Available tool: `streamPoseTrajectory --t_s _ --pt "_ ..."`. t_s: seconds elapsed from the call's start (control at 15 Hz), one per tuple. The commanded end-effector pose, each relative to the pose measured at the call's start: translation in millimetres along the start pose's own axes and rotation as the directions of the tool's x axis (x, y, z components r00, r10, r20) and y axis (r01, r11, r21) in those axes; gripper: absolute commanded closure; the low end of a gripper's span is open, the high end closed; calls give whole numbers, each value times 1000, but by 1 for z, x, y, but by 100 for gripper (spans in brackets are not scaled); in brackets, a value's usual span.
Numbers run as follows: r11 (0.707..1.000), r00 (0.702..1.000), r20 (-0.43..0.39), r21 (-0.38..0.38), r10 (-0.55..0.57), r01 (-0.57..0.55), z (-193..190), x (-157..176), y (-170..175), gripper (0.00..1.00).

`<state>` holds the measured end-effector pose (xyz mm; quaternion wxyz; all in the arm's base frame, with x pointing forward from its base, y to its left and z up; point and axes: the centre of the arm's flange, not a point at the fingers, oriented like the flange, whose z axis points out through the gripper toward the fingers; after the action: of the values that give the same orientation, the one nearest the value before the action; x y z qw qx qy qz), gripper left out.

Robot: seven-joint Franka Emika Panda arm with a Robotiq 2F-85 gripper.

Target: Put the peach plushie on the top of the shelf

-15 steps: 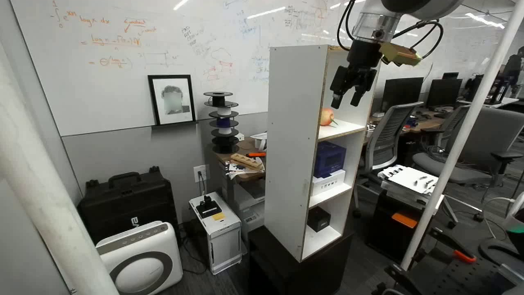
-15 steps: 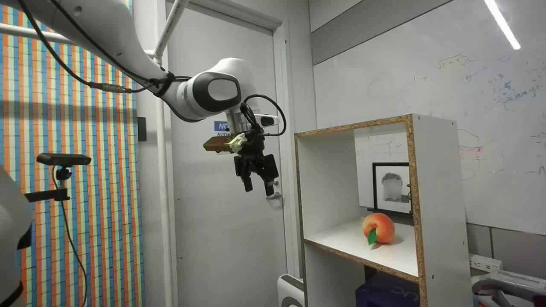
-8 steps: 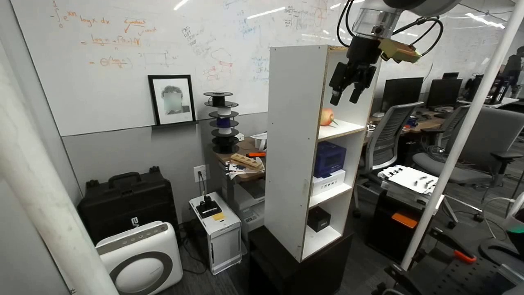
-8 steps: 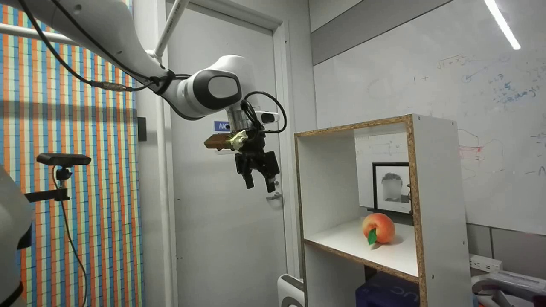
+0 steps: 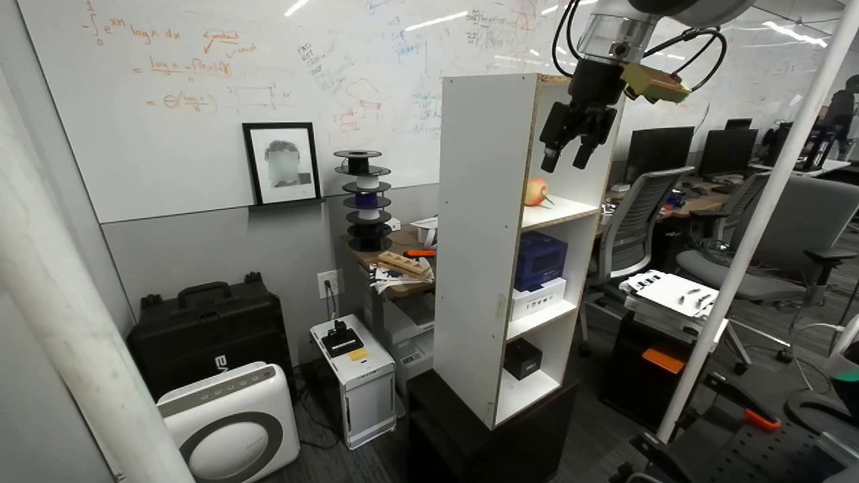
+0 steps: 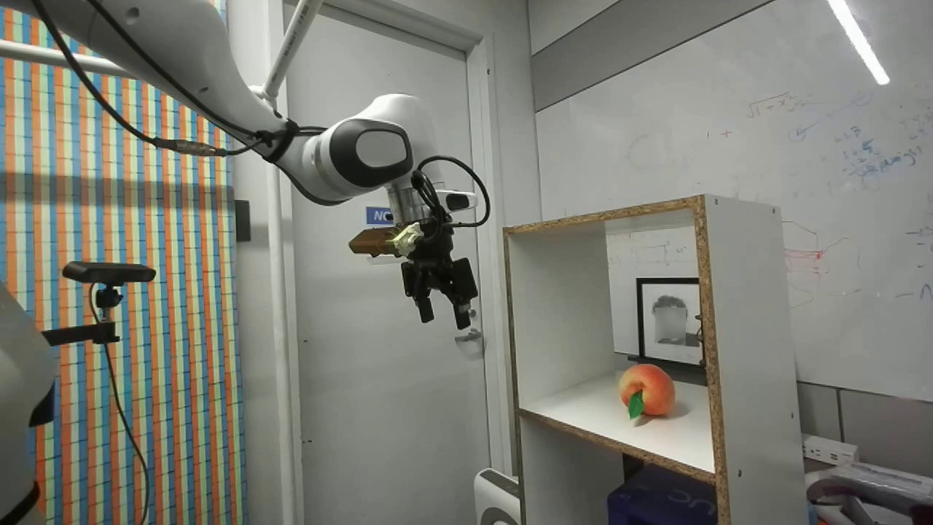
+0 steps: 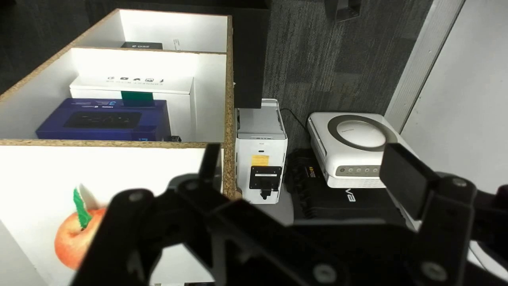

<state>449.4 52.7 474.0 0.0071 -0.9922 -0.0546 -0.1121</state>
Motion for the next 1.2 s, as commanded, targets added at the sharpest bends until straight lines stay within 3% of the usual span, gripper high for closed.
streamPoseTrajectory --t_s 0.0,0.33,0.6,0.93,1.13 --pt "1000 1000 -5 2 -4 4 2 -1 4 0" --pt "998 999 -6 -38 43 -43 17 -23 61 0" --pt "991 995 -39 -99 90 -93 34 -35 132 0" --pt "962 955 -285 -225 85 -153 59 -26 181 0" --pt "964 919 -389 -210 68 -160 75 -4 181 0"
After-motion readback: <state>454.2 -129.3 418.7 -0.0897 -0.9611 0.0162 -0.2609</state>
